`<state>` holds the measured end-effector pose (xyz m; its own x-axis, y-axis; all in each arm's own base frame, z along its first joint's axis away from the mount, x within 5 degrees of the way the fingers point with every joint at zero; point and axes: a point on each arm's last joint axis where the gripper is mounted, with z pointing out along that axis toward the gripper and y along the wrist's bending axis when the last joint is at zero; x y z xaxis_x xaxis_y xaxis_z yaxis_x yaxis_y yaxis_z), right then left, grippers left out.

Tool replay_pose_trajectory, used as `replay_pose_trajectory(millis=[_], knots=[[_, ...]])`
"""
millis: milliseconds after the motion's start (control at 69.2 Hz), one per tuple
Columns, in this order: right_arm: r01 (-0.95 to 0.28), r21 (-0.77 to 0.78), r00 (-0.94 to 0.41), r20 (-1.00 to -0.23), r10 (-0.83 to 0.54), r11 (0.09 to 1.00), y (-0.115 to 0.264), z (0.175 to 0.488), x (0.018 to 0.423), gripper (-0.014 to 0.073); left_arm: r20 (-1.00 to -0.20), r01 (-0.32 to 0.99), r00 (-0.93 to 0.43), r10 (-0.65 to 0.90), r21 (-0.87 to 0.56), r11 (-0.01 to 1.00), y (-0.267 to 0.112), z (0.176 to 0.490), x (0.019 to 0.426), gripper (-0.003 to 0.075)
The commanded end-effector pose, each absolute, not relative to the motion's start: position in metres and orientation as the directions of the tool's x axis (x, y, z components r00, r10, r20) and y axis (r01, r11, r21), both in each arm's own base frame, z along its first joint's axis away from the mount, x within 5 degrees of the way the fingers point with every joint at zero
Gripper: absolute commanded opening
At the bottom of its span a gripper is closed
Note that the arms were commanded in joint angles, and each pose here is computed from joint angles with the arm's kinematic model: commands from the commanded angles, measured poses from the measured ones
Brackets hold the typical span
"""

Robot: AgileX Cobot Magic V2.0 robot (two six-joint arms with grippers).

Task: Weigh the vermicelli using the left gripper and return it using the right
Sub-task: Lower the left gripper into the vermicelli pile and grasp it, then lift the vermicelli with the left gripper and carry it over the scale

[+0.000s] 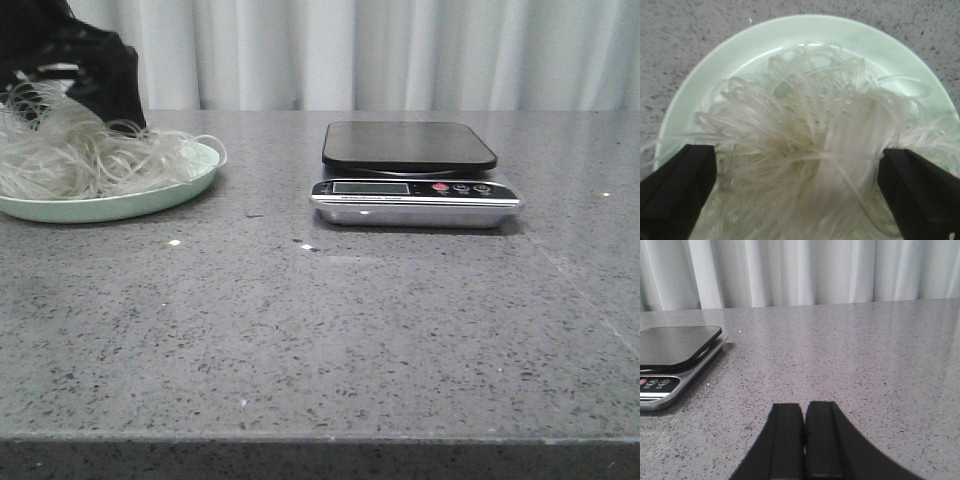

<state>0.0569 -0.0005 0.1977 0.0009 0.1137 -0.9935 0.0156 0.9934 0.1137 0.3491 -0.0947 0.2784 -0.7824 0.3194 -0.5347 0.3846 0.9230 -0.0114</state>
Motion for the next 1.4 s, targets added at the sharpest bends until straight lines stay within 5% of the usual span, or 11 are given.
replay_pose_trajectory(millis=[0,188,477,839,1171,1388], knots=[[0.021,0.112,0.103,-0.989,0.109,0.994,-0.002,0.208,0.055,0.0151,-0.575,0.389,-0.757,0.312,-0.011,0.921,-0.099,0.290,0.352,0.0693],[0.021,0.112,0.103,-0.989,0.109,0.994,-0.002,0.208,0.055,0.0151,-0.524,0.392,-0.788,0.323,-0.021,0.920,-0.100,0.278,0.354,0.0603],[0.021,0.112,0.103,-0.989,0.109,0.994,-0.002,0.208,0.055,0.0151,-0.510,0.394,-0.795,0.327,-0.024,0.919,-0.100,0.278,0.353,0.0120],[0.021,0.112,0.103,-0.989,0.109,0.994,-0.002,0.208,0.055,0.0151,-0.540,0.417,-0.770,0.340,-0.022,0.908,-0.102,0.334,0.355,0.0143],[0.021,0.112,0.091,-0.990,0.109,0.994,-0.002,0.207,0.055,0.0151,-0.763,0.474,-0.610,0.214,-0.135,0.870,-0.115,0.439,0.347,0.0143],[0.021,0.112,0.091,-0.990,0.109,0.994,-0.002,0.207,0.055,0.0151,-0.858,0.559,-0.495,0.135,-0.196,0.806,-0.149,0.467,0.338,0.0143]])
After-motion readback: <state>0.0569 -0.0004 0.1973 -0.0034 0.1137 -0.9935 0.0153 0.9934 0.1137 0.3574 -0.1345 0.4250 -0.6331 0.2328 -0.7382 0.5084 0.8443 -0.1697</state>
